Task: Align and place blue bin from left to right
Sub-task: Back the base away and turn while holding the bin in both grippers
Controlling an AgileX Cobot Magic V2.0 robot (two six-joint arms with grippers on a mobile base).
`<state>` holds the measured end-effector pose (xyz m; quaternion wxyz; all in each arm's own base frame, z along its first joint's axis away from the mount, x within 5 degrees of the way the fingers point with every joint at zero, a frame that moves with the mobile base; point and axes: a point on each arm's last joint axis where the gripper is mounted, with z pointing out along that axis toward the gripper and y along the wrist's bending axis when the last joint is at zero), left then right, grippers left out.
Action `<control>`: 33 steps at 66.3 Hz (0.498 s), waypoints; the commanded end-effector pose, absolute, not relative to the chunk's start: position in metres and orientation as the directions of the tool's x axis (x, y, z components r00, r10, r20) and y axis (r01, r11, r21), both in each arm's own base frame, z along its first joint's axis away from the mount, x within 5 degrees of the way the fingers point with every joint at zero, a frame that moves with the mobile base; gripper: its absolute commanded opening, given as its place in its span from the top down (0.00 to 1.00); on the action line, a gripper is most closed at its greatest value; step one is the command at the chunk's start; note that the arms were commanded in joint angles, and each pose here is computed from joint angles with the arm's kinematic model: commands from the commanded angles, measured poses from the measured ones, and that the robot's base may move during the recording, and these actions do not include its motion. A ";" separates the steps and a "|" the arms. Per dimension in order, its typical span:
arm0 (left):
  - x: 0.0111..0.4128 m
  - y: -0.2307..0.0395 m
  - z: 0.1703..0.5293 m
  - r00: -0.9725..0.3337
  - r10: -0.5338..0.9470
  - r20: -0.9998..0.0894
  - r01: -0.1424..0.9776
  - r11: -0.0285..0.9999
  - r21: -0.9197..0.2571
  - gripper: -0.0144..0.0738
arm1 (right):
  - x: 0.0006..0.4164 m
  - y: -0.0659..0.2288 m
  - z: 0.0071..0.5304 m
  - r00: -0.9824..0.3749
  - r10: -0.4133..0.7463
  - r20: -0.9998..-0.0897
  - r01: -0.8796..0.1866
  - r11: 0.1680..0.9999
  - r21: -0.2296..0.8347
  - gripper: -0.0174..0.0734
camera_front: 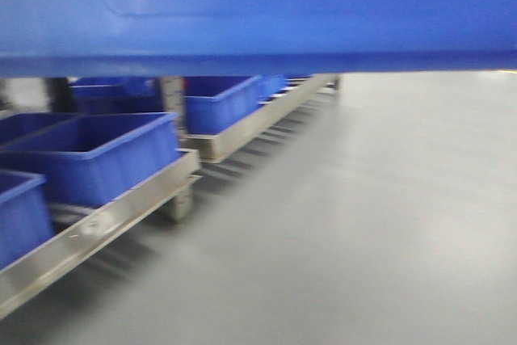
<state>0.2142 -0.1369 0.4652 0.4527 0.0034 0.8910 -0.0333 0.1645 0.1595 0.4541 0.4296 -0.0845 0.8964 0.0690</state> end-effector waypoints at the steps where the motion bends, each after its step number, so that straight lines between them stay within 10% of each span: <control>1: 0.213 -0.148 0.478 -0.519 -0.053 -0.853 0.143 0.979 -0.148 0.96 | 0.166 0.169 0.467 -0.523 -0.068 -0.850 -0.304 0.946 0.111 0.90; 33: 0.213 -0.148 0.478 -0.519 -0.053 -0.853 0.143 0.979 -0.148 0.96 | 0.166 0.169 0.467 -0.523 -0.068 -0.850 -0.304 0.946 0.111 0.90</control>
